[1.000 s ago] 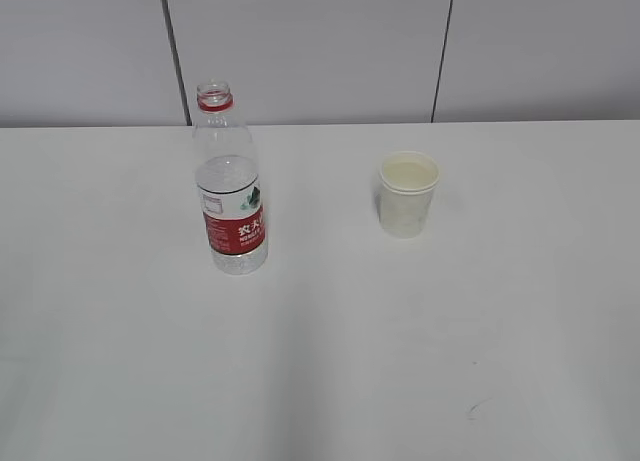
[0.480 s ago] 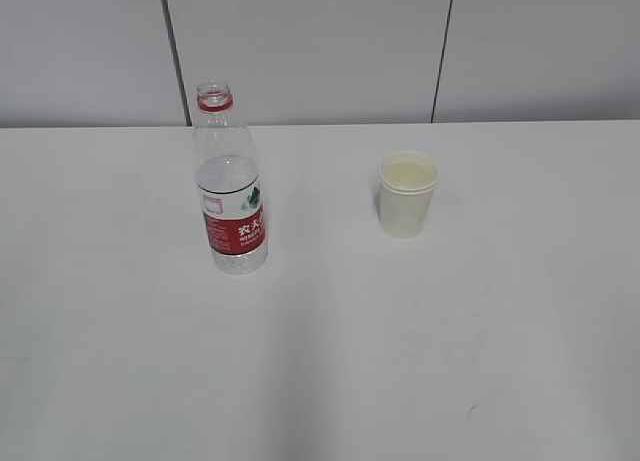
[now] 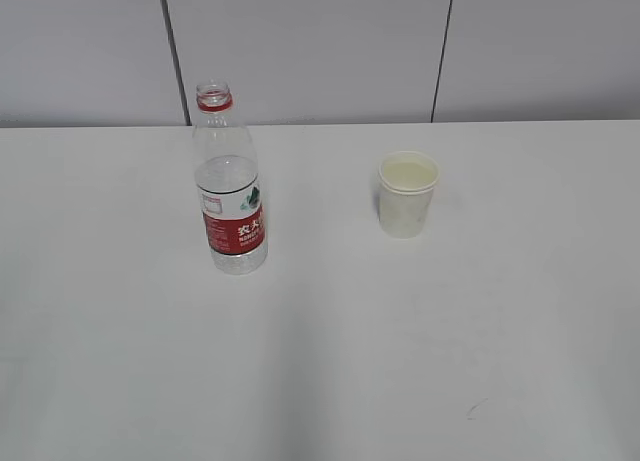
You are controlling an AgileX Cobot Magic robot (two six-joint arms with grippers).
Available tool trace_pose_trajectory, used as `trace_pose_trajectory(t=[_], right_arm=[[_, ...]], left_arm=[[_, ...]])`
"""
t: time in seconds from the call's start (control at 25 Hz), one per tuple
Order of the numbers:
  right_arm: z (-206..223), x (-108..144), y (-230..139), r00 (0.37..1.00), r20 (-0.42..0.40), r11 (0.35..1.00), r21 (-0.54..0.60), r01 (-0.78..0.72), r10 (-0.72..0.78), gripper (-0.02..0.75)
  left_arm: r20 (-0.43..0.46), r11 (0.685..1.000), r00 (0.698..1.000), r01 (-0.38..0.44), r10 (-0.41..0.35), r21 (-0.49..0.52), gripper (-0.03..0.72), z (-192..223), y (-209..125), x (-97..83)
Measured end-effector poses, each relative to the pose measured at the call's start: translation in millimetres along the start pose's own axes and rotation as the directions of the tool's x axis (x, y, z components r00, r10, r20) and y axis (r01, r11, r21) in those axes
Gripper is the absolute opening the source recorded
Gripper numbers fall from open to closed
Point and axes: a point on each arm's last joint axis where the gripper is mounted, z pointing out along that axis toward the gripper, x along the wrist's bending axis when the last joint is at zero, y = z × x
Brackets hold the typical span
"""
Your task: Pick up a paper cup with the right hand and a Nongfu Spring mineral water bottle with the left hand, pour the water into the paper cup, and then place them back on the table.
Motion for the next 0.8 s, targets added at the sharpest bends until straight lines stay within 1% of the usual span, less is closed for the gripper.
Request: trace_pose_trajectory(t=[0.8], right_arm=[[-0.2,0.0,-0.2,1.0,0.001,1.0,-0.002,-0.001,0.001,0.587]], left_arm=[[0.0,1.0,1.0,0.0,0.0,-0.003,0.531,-0.2,0.0,0.0]])
